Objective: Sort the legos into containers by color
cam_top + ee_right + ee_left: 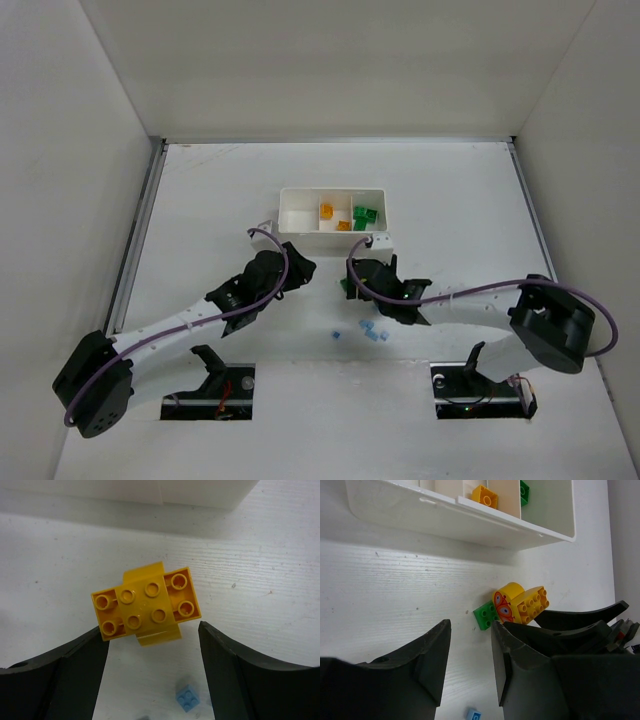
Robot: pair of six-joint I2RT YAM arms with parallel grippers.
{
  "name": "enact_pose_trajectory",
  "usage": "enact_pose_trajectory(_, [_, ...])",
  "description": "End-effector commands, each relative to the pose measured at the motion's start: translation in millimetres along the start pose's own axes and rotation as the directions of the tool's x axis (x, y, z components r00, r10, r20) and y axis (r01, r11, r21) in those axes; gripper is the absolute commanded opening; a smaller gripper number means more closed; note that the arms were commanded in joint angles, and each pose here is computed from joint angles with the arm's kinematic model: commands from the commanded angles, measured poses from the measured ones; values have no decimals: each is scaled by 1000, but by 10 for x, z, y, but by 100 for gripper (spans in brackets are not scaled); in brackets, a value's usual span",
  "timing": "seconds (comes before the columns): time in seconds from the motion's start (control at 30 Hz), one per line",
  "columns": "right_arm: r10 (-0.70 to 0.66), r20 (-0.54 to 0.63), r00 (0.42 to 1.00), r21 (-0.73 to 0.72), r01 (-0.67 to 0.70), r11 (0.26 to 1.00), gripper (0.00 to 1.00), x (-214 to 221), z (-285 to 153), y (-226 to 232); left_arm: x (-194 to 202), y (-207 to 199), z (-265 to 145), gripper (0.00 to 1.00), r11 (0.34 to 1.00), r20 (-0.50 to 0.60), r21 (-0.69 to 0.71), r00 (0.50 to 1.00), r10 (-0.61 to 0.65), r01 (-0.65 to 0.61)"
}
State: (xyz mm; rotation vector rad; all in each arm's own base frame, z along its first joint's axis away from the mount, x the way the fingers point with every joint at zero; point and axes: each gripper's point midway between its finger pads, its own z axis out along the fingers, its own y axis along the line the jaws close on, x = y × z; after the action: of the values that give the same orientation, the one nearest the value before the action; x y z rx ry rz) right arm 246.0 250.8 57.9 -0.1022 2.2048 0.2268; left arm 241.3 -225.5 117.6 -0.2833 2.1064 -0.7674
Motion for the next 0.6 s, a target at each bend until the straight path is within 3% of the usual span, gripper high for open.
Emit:
enact_pose_trajectory(0.0, [48,20,999,-28,-48,998,76,-2,17,110,-56,-56,-17,35,999,26,28,999,-36,36])
enact_pose_trajectory(0.23, [42,37,998,-54,-40,998,62,26,90,185,-36,-75,-20,34,999,21,33,999,-39,39])
enact_pose_trajectory(0.43, [20,72,997,-9,-20,1000,42,4,169,134,-6,-69,-18,34,998,15,32,999,-48,48])
enact_pose_trajectory(0.53, [13,96,995,20,-15,1000,41,-10,204,117,13,-68,-13,34,998,13,34,998,-56,56])
enact_pose_trajectory(0.57, [10,99,995,28,-13,1000,47,-13,215,115,22,-66,-12,34,998,11,34,998,-58,58])
